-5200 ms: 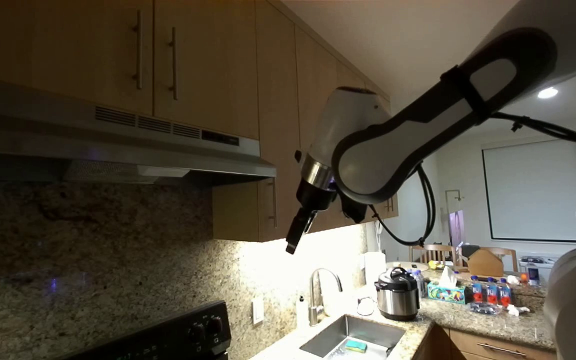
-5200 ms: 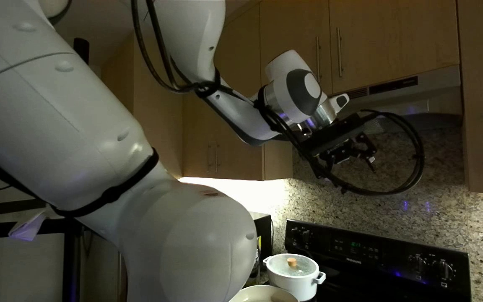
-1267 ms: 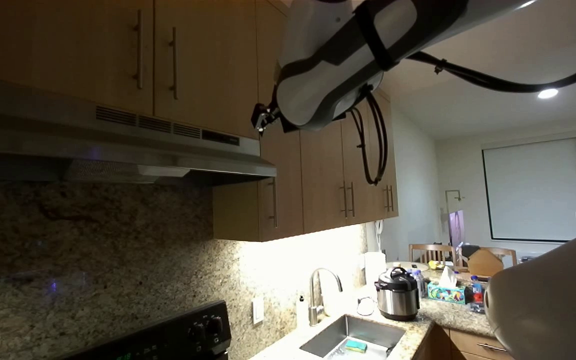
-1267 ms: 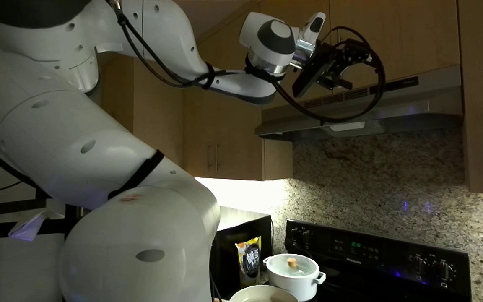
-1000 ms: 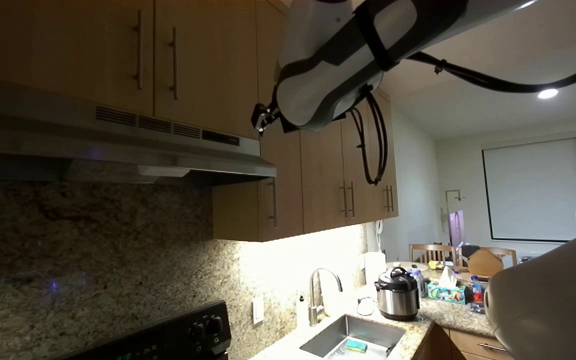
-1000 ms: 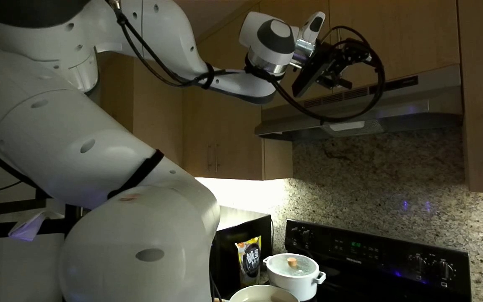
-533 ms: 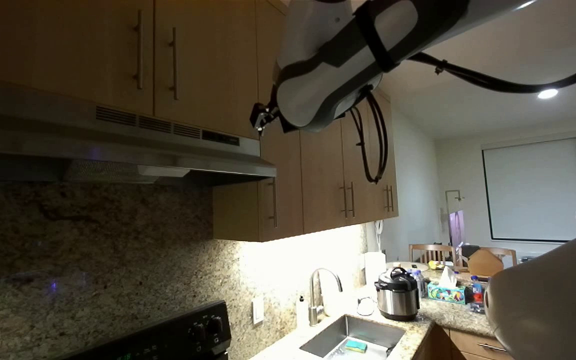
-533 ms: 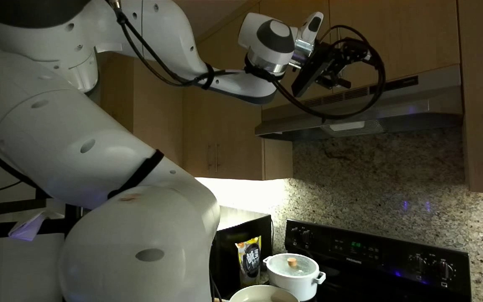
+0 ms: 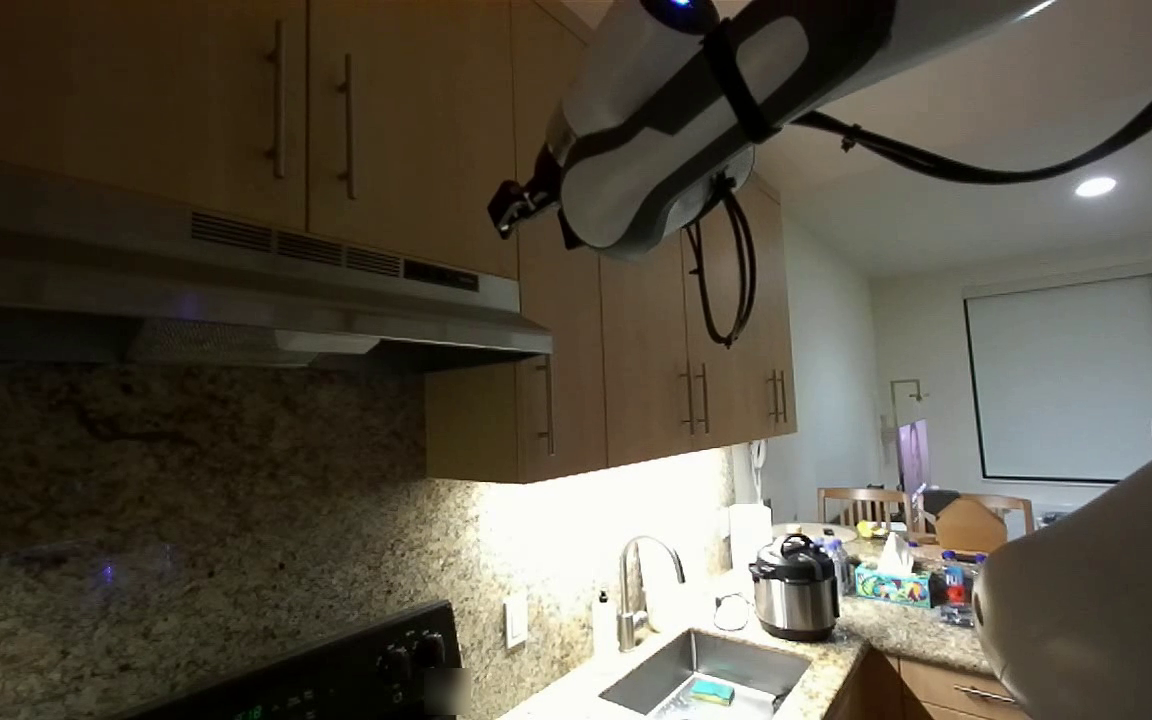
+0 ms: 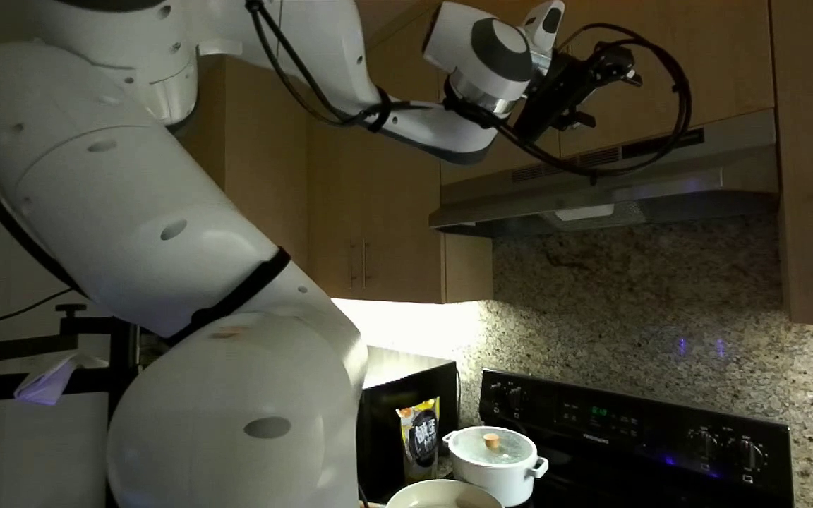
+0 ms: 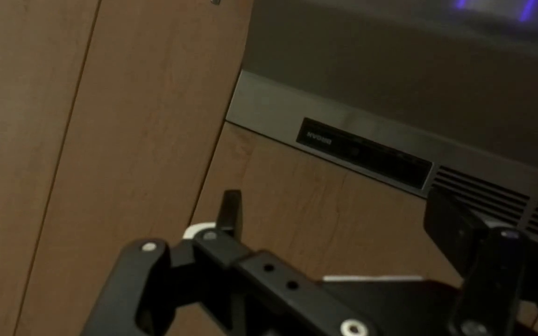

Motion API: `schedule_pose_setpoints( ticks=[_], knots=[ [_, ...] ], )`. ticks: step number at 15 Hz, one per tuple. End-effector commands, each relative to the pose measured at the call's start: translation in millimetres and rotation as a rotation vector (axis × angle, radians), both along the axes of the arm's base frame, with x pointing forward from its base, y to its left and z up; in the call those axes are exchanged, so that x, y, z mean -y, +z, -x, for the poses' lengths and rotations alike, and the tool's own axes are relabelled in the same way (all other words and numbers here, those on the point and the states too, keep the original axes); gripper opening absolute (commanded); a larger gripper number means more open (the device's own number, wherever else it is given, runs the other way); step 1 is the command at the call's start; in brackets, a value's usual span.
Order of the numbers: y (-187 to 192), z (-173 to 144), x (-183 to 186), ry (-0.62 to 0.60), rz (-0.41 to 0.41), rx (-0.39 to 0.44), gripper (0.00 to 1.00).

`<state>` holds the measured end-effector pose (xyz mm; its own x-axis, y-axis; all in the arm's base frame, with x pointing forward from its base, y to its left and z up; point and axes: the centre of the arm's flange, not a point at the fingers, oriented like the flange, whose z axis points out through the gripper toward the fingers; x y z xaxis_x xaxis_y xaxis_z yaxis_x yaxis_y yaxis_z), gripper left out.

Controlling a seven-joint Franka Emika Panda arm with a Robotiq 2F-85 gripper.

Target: Switch on the stove light.

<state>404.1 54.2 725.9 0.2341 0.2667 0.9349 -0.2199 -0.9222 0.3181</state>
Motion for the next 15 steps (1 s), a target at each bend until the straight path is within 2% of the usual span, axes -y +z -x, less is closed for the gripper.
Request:
schedule_pose_setpoints(
  ticks=[1, 5, 8, 10, 14, 15],
  knots=[
    [21.3, -39.0, 18.3, 0.177, 0.030, -0.028, 1.00],
    [19.0, -75.8, 18.9, 0.349, 0.021, -0.067, 1.00],
    [15.1, -90.7, 13.8, 0.471, -0.002, -0.033, 1.00],
    [12.8, -94.2, 11.5, 0.530, -0.053, -0.004, 1.00],
    [15.5, -72.2, 17.6, 0.542, -0.161, -0.026, 1.00],
    [14.3, -86.7, -17.5, 0.521, -0.140, -0.010, 1.00]
  ],
)
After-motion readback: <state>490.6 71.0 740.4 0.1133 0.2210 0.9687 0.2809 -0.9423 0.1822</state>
